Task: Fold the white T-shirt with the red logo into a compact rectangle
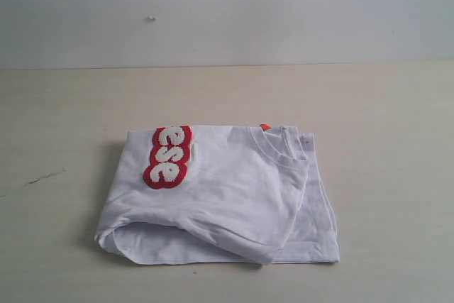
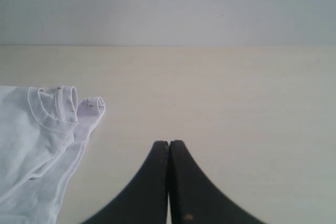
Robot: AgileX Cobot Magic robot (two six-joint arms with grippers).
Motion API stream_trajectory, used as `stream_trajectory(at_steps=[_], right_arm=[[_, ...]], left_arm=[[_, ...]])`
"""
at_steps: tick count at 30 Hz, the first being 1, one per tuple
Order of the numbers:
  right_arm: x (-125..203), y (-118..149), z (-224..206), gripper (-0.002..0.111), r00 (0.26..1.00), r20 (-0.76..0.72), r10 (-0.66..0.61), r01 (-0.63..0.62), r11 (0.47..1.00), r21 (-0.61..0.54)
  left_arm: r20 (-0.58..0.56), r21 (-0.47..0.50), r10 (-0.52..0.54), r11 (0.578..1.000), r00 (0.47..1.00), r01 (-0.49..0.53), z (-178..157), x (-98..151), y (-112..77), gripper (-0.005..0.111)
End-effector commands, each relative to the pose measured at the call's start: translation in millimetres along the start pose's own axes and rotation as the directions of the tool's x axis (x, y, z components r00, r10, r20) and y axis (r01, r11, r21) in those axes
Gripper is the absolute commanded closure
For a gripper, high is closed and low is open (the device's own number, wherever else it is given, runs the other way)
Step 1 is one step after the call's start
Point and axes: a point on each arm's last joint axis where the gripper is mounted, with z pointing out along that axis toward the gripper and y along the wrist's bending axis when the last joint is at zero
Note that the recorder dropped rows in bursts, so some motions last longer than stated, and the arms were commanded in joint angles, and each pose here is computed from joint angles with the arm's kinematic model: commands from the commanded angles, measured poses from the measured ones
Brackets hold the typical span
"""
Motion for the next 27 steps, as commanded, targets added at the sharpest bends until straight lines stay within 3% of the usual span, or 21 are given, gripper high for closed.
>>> stream_trajectory(at_steps=[1,27], right_arm=[[1.2,-0.3,-0.5,0.108,1.000,0.005,0.014,-0.014,1.000,0.005],[1.2,-0.3,-0.5,0.108,1.000,0.005,0.021,-0.021,1.000,0.005]], left_arm=[[0.015,-0.003,0.001,1.000,1.000,-0.001,-0.1,-0.3,0.3,0.107],[0.015,-0.003,0.001,1.000,1.000,-0.001,-0.1,-0.3,0.3,0.107]])
